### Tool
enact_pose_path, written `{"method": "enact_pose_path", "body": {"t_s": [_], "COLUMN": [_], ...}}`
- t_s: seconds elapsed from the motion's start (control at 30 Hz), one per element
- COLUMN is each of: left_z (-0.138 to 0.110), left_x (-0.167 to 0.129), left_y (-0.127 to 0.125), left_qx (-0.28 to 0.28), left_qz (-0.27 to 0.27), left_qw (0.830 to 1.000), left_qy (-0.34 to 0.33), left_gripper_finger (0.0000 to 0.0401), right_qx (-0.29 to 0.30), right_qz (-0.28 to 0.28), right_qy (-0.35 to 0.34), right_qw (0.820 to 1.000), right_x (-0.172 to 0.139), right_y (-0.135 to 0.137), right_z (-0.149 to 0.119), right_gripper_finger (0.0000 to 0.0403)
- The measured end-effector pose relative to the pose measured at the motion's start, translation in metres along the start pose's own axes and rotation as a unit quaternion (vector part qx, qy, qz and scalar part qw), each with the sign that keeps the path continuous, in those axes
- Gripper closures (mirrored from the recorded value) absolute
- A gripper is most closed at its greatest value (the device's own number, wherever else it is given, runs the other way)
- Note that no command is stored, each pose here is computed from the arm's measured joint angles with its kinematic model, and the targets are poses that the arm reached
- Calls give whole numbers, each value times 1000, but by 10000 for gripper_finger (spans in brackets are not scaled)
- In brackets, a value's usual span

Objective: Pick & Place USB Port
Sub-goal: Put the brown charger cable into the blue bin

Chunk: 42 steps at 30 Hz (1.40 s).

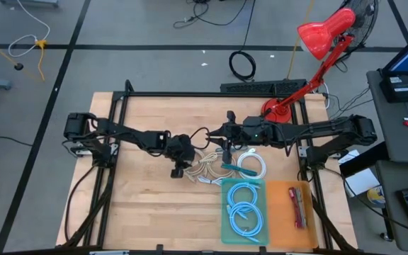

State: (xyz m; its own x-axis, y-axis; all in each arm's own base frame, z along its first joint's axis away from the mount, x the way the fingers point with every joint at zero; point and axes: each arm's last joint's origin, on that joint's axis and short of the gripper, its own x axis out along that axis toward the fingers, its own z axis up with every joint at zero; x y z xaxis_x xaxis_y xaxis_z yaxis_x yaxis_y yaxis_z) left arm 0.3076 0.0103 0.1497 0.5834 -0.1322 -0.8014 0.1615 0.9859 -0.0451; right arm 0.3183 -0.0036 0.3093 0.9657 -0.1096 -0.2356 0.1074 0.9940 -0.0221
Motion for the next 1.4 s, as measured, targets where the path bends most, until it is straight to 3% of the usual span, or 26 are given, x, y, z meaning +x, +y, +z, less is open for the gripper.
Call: {"method": "enact_pose_path", "body": {"t_s": [1.07, 1.4], "left_z": [2, -6], "left_x": [1, 16], "left_y": [-5, -4], "left_qx": [-8, -14], "left_qz": [-2, -4], "left_qw": [1000, 1000], "left_qy": [-7, 5], "left_gripper_finger": [284, 284], "right_qx": [0, -4], "right_qz": [0, -2], "right_qy": [0, -2], "right_qw": [1000, 1000], "right_x": [0, 0], "right_y": [0, 0], "right_z": [0, 0], "right_gripper_finger": [346, 346]}}
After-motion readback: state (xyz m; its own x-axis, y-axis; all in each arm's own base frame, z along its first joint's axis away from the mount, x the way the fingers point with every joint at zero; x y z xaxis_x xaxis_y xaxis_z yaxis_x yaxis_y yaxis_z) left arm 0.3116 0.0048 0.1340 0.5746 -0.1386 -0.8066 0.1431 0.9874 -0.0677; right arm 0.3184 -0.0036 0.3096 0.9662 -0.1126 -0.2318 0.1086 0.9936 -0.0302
